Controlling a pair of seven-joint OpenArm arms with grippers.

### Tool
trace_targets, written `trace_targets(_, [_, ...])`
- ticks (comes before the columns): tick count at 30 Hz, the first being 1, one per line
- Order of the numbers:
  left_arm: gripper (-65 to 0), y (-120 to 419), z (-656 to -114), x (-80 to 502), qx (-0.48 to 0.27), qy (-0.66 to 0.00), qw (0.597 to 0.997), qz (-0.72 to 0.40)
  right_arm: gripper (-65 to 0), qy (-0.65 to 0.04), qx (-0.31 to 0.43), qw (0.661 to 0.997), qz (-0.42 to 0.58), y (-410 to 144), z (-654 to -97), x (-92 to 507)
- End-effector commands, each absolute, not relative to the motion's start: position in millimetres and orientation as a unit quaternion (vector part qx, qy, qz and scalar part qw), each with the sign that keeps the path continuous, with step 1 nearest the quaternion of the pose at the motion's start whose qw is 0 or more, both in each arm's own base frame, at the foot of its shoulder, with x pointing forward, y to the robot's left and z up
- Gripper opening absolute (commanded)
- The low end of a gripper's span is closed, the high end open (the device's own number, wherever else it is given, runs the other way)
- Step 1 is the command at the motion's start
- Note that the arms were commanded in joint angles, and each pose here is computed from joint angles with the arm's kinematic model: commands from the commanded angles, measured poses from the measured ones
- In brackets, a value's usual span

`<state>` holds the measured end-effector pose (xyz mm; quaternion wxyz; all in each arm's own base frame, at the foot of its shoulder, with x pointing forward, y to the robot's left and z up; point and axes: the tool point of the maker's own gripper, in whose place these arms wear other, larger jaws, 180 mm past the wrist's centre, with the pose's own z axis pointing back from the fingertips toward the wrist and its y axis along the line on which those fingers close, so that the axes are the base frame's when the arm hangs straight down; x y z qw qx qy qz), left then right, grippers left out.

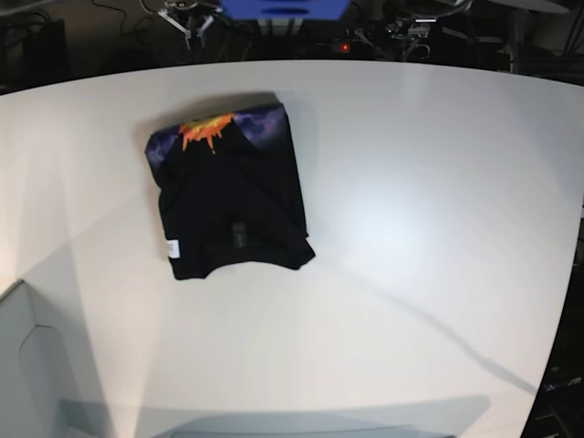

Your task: Fold the T-shirt properly

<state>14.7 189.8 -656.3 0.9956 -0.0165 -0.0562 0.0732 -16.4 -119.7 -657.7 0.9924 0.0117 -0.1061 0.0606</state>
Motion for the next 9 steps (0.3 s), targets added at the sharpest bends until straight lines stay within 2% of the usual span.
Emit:
trace_targets(1, [-65.0,194.2,-655.9,17.3,-0.012,-0.058,0.996,0.073,-65.0,-0.094,-0.012,0.993,0.064,-130.2,-658.8,-19.4])
trace_targets(9, [-65.0,193.6,-655.6,32.0,-0.013,-0.068,0.995,0.072,-65.0,-0.084,-0.039,0.994,0.066,-139.0,-660.8,-1.3])
